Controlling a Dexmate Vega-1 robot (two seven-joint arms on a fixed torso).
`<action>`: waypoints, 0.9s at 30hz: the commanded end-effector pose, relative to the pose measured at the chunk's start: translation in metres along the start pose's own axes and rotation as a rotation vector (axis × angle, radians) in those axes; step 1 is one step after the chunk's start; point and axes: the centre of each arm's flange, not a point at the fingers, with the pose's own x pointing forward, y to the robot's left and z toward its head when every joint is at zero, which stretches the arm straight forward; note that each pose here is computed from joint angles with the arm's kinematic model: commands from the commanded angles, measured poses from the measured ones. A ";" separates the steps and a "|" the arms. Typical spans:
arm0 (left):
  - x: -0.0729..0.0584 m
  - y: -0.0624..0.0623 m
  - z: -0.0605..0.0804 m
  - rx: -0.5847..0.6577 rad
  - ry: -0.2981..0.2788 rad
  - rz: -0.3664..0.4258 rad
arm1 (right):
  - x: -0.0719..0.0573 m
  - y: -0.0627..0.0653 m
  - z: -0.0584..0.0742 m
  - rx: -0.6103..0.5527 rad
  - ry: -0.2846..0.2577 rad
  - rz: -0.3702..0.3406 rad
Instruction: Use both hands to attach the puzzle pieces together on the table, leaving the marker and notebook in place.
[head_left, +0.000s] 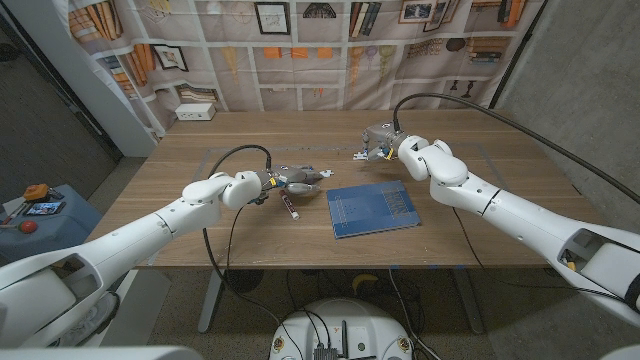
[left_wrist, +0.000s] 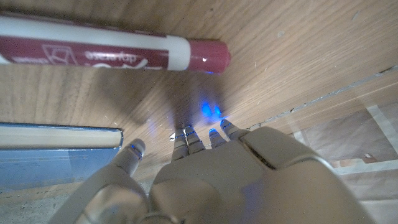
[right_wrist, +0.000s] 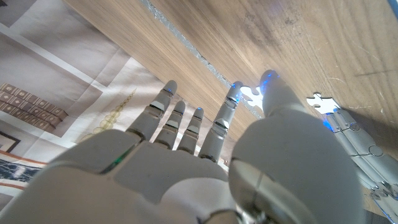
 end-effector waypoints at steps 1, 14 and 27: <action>-0.001 -0.002 0.001 -0.011 0.015 -0.002 | 0.009 0.005 0.011 -0.015 0.011 0.011; 0.002 -0.004 0.004 -0.013 0.022 -0.012 | 0.015 0.007 0.025 -0.027 0.020 0.014; 0.003 -0.006 0.004 -0.030 0.031 -0.012 | 0.022 0.007 0.036 -0.027 0.030 0.028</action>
